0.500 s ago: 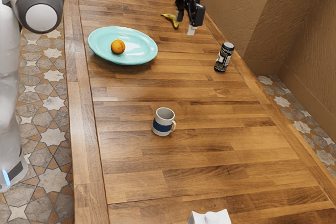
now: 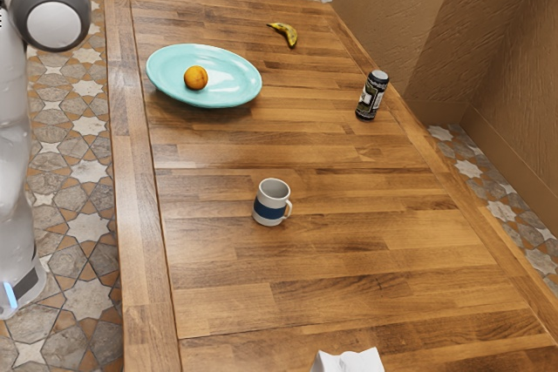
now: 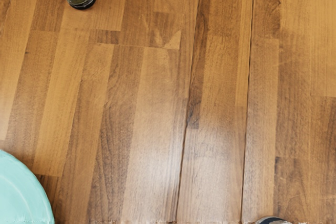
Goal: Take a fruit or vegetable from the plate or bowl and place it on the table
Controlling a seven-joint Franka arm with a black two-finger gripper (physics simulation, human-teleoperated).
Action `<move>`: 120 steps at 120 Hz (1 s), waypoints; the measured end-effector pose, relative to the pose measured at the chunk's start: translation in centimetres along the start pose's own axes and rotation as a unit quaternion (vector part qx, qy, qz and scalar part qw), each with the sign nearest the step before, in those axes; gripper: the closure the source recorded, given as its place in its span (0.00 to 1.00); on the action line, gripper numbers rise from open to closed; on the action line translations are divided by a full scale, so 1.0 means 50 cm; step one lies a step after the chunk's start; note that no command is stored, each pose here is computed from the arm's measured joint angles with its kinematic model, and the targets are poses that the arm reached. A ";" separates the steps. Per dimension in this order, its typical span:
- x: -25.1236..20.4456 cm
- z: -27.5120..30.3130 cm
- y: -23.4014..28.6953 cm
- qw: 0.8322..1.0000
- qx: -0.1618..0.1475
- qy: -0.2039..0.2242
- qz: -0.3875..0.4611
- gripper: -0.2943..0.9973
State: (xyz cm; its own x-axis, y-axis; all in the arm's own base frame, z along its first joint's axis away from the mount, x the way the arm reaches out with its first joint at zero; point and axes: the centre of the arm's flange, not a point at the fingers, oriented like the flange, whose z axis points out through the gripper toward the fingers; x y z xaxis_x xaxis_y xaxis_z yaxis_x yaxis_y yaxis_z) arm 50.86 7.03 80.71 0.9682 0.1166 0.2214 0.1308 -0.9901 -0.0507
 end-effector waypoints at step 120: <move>-0.051 0.535 -0.494 0.959 0.033 -0.154 -0.234 0.23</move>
State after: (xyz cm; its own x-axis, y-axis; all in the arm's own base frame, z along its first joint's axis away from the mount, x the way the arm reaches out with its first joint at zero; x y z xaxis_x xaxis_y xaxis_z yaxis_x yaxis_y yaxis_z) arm 50.85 33.25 55.32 0.8158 0.5750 -0.0621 0.5702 -0.8177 -0.0791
